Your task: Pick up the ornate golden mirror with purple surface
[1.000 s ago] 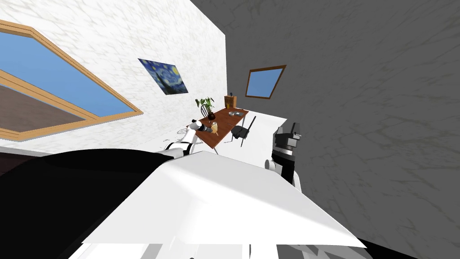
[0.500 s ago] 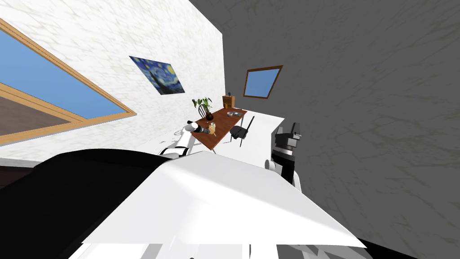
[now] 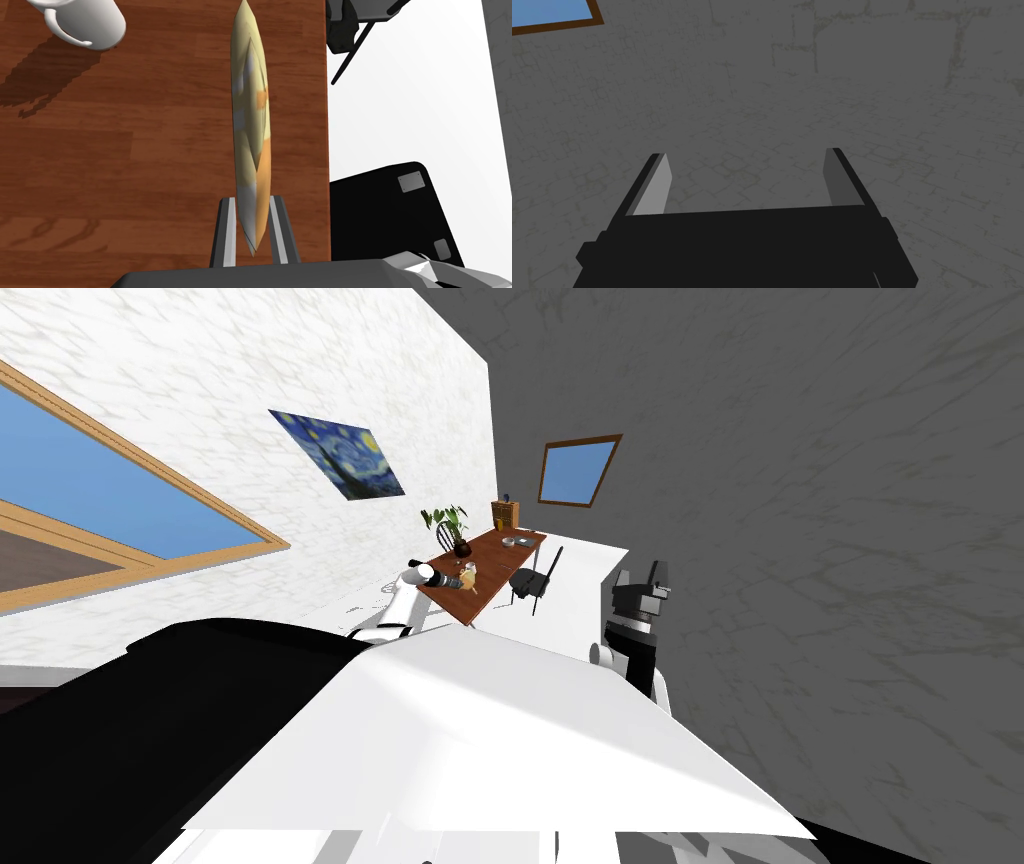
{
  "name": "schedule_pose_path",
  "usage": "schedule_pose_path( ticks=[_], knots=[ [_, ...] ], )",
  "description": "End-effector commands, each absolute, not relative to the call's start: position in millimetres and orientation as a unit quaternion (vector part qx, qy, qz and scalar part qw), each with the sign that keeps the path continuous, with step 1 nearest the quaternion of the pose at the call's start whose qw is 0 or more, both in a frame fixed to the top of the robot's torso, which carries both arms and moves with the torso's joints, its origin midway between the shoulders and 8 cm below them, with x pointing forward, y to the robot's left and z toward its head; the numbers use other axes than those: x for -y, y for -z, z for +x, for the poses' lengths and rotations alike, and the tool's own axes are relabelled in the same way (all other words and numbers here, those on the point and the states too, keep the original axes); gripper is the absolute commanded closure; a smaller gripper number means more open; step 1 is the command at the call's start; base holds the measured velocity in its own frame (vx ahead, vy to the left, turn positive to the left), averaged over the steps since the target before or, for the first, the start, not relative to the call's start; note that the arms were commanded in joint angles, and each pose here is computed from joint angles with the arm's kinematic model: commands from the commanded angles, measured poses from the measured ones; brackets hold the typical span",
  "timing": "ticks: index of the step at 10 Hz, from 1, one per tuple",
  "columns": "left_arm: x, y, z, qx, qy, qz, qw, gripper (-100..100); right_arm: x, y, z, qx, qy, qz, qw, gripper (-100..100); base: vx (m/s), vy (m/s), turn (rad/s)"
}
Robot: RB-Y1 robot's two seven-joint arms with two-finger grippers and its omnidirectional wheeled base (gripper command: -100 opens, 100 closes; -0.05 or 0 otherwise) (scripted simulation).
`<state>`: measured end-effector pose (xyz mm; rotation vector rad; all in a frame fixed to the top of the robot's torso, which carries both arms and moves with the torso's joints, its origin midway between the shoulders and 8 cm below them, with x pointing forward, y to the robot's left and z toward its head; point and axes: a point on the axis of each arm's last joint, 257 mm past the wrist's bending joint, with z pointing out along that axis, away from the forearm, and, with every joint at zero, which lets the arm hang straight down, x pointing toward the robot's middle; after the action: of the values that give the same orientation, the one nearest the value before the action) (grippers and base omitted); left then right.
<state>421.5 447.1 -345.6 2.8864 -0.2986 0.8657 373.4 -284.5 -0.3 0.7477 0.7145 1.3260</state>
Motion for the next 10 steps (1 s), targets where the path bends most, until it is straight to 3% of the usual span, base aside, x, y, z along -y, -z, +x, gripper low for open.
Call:
schedule_pose_path(
  ticks=[1, 10],
  knots=[
    [-450, 349, 405, 0.099, -0.278, 0.954, 0.053, 100, 285, 0, 373, -0.317, -0.588, 0.331, 0.667, 0, 0.033, 0.002, 0.003],
    [-457, 328, 354, 0.1, -0.269, 0.957, 0.037, 100, 285, 0, 373, -0.317, -0.588, 0.331, 0.667, 0, 0.027, -0.002, -0.043]
  ],
)
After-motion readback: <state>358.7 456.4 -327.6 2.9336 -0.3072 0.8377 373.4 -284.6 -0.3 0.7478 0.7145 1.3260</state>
